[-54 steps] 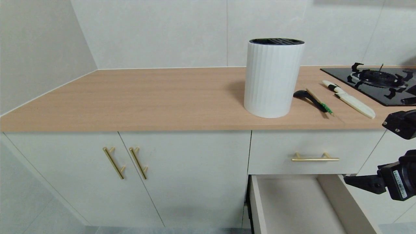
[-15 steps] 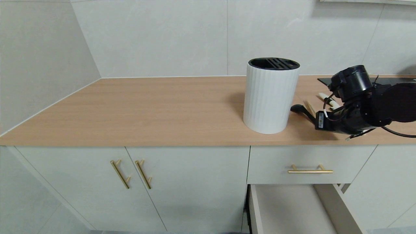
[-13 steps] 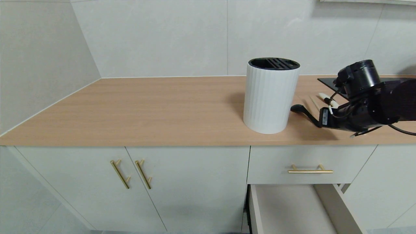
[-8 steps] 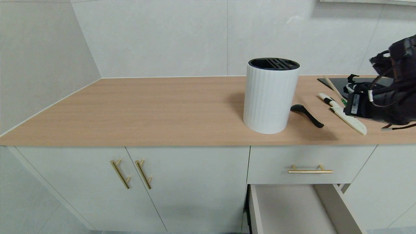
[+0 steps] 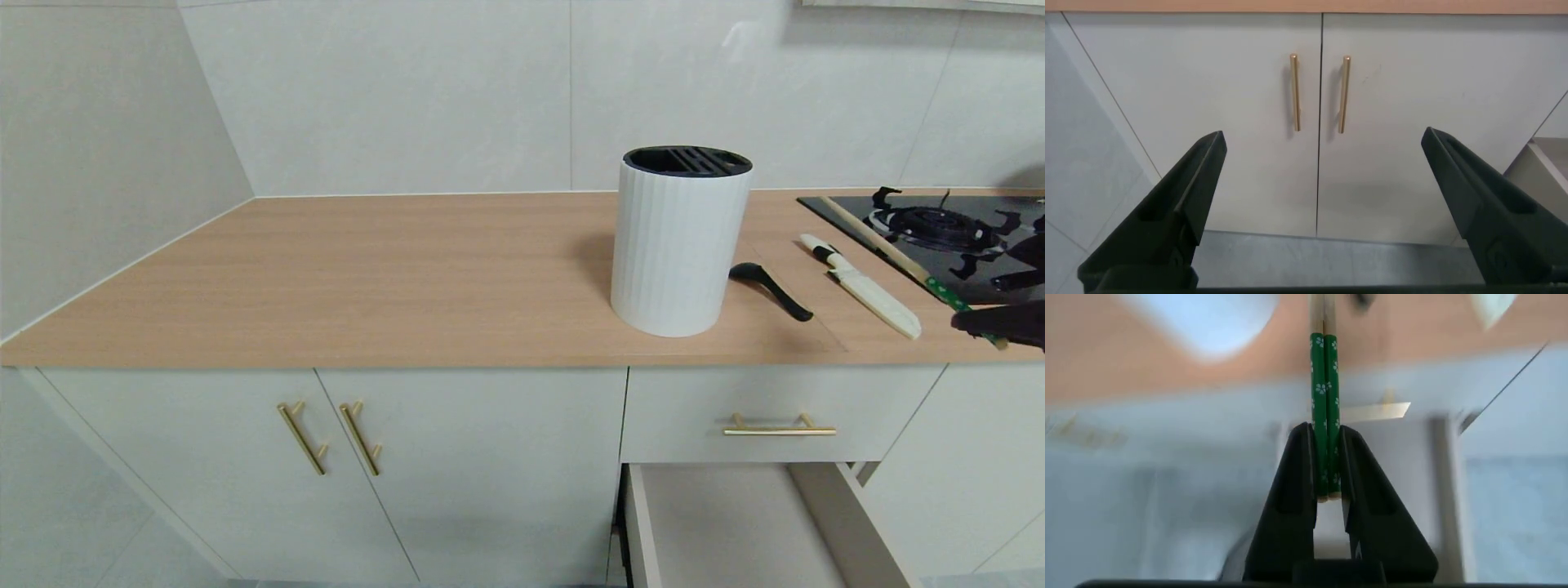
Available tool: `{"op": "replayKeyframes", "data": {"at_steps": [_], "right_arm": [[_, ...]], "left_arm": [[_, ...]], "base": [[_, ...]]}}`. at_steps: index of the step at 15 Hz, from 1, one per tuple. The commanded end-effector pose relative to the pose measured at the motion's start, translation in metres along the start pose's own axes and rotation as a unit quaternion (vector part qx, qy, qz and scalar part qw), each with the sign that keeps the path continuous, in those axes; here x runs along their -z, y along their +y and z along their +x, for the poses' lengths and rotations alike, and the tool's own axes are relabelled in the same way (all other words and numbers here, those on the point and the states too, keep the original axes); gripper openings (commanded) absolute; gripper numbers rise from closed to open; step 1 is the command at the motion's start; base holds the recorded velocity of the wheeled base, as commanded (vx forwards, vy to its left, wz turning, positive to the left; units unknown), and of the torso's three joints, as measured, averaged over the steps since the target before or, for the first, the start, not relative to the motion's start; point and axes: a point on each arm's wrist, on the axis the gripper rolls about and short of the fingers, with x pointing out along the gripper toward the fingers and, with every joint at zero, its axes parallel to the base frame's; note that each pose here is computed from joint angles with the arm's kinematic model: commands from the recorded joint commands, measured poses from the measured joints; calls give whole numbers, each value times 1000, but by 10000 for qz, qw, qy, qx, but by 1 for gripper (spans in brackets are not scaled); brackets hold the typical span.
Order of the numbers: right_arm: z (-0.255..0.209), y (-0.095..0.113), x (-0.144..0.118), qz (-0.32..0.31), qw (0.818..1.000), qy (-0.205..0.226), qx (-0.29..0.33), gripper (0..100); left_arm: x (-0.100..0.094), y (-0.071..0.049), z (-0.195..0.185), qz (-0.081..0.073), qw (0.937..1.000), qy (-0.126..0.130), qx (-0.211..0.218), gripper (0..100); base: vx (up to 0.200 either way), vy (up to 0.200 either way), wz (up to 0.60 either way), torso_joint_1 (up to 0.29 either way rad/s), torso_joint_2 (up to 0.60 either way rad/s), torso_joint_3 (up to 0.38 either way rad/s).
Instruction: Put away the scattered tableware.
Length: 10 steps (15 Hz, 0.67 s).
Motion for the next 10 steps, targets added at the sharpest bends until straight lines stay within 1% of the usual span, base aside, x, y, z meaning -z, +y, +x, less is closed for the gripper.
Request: {"op": "replayKeyframes", "data": {"at_steps": [1,3,4,5,6,8,9,10], "right_arm": [[-39,-4,10,-1,9995,-123,-290,0],[-44,-5,18,-62,9991,359,-228,0],[-45,-3,23,-143,9968,729,-308,0],[-44,-2,26,-237,9938,1005,-402,0],[-39,-1,36,-508,9842,1643,-423,0],[-22,3,45,-686,9688,2316,-549,0],[-5,5,52,-676,9562,2782,-606,0],[13,7,56,-650,9456,3143,-537,0]], "left_arm": [[0,0,0,-1,10000,5,-6,100],[0,0,0,-1,10000,5,-6,100],[0,0,0,-1,10000,5,-6,100],[0,0,0,-1,10000,5,-6,100],[0,0,0,-1,10000,5,-6,100],[0,0,0,-1,10000,5,-6,100],[0,0,0,-1,10000,5,-6,100],[0,0,0,-1,10000,5,-6,100]], "base": [[0,0,0,0,0,0],[0,0,0,0,0,0],[0,0,0,0,0,0],[0,0,0,0,0,0],[0,0,0,0,0,0],[0,0,0,0,0,0],[0,0,0,0,0,0],[0,0,0,0,0,0]]}}
